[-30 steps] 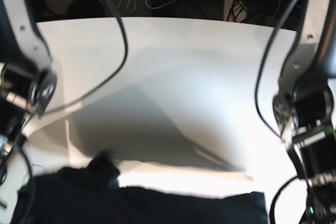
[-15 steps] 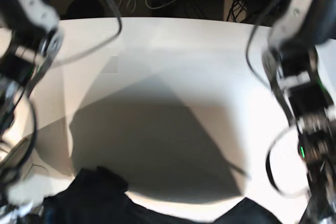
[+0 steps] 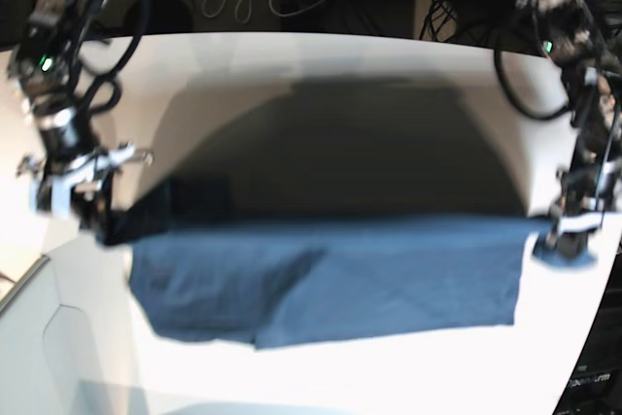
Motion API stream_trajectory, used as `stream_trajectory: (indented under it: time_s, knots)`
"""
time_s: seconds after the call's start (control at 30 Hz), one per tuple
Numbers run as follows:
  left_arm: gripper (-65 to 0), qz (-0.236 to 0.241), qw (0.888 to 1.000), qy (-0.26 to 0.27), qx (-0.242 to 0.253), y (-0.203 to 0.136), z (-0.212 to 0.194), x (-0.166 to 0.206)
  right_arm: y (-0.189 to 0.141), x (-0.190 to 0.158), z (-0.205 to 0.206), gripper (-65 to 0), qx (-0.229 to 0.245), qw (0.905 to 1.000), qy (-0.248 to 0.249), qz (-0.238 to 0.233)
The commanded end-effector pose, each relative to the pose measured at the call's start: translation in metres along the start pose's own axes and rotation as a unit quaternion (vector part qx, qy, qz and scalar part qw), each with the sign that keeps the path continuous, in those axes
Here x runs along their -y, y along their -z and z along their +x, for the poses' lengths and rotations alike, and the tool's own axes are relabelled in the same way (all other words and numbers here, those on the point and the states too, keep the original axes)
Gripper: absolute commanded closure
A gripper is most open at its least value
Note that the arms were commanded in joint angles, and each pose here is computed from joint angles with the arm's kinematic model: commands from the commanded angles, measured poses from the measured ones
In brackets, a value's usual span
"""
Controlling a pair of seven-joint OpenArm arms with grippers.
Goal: Layout the t-shirt on the table in an organized manner, then fold the t-shirt properly
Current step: 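Lift the navy shirt high with both grippers and shake it out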
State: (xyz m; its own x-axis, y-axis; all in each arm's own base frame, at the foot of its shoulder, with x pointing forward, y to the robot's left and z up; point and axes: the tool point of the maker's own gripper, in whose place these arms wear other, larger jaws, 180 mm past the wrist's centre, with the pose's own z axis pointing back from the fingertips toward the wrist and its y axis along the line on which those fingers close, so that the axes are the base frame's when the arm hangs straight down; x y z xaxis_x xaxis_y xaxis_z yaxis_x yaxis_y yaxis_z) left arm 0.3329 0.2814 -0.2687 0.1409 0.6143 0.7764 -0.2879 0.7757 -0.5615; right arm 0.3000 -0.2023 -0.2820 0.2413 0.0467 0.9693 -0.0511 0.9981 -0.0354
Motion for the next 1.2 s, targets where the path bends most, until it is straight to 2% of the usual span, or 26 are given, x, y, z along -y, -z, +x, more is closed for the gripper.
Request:
stream_trajectory:
  time_s: [0.0,0.1,0.2,0.33,0.43,0.57,0.73,0.93,1.07,1.17]
  knots:
    - [0.0,-0.002,1.000,-0.008,0.019,-0.002,0.011,-0.005,-0.005,0.002,0.003,0.0,0.013,0.9999,0.002,-0.005]
    - [0.0,0.032,0.999,-0.044,-0.005,-0.011,-0.007,-0.041,-0.020,-0.003,-0.024,0.0,-0.021,0.9997,0.013,-0.005]
    - [0.0,0.054,0.996,-0.064,-0.008,-0.023,-0.011,-0.064,-0.034,-0.004,-0.037,0.0,-0.038,0.9992,0.011,-0.004]
    - [0.0,0.061,0.996,-0.069,0.012,-0.031,0.003,-0.072,-0.042,-0.006,-0.024,0.0,-0.017,0.9999,0.000,-0.002]
    - [0.0,0.042,0.997,-0.054,0.034,-0.026,0.024,-0.057,-0.040,-0.006,-0.001,0.0,0.013,0.9998,-0.013,-0.002]
    - [0.0,-0.018,0.997,-0.042,0.060,0.002,0.053,-0.009,-0.017,0.002,0.041,0.0,0.069,0.9970,-0.036,-0.002]
    - [0.0,-0.117,0.990,-0.022,0.076,0.048,0.090,0.080,0.024,0.012,0.110,0.0,0.133,0.9896,-0.052,-0.009]
    - [0.0,-0.161,0.983,0.023,0.081,0.105,0.127,0.165,0.079,0.033,0.184,0.0,0.160,0.9857,-0.051,-0.017]
    - [0.0,-0.191,0.979,0.005,0.076,0.140,0.171,0.223,0.110,0.054,0.250,0.0,0.203,0.9783,-0.032,-0.022]
    - [0.0,-0.209,0.974,-0.002,0.086,0.145,0.207,0.258,0.118,0.072,0.294,0.0,0.230,0.9722,-0.029,-0.031]
